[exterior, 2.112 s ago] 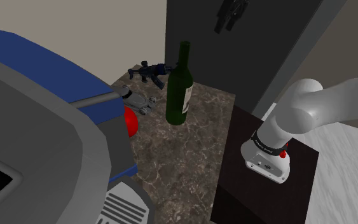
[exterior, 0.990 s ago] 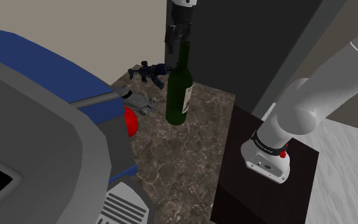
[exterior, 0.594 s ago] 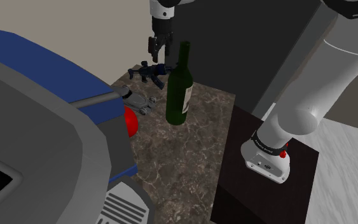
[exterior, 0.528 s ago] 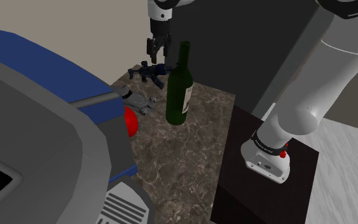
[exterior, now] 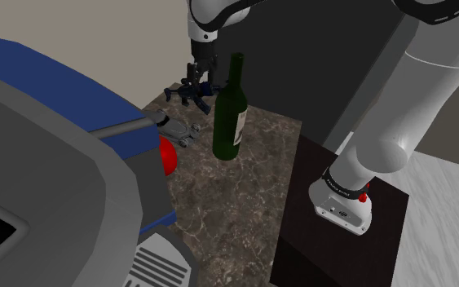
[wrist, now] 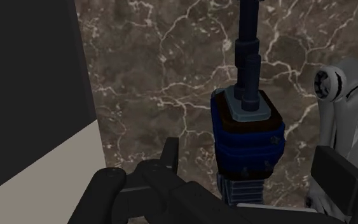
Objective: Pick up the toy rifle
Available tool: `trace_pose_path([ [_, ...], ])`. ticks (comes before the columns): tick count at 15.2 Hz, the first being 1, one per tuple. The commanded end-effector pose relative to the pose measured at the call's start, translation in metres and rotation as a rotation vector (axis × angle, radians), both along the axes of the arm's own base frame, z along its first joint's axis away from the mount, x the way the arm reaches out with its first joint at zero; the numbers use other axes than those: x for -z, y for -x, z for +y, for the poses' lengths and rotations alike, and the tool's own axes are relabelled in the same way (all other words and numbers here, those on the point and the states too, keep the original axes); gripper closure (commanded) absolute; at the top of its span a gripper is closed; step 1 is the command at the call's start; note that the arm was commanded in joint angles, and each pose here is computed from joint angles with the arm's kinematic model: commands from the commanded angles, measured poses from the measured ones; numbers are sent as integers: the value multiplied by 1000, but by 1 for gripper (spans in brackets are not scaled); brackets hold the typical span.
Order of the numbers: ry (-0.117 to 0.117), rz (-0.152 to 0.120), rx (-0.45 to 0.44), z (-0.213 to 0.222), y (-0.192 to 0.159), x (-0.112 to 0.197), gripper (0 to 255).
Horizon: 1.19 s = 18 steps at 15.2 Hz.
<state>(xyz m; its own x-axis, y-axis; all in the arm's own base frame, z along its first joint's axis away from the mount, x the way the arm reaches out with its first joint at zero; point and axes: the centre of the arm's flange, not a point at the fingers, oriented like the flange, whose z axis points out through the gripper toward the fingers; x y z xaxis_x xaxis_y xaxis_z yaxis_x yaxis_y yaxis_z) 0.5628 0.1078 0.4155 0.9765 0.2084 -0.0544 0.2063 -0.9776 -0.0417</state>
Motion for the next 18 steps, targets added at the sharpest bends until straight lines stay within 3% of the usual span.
trace_pose_path([
  [1,0,-1,0,0,0,3,0],
  [2,0,-1,0,0,0,3,255],
  [11,0,-1,0,0,0,3,255],
  [18,0,-1,0,0,0,-34,255],
])
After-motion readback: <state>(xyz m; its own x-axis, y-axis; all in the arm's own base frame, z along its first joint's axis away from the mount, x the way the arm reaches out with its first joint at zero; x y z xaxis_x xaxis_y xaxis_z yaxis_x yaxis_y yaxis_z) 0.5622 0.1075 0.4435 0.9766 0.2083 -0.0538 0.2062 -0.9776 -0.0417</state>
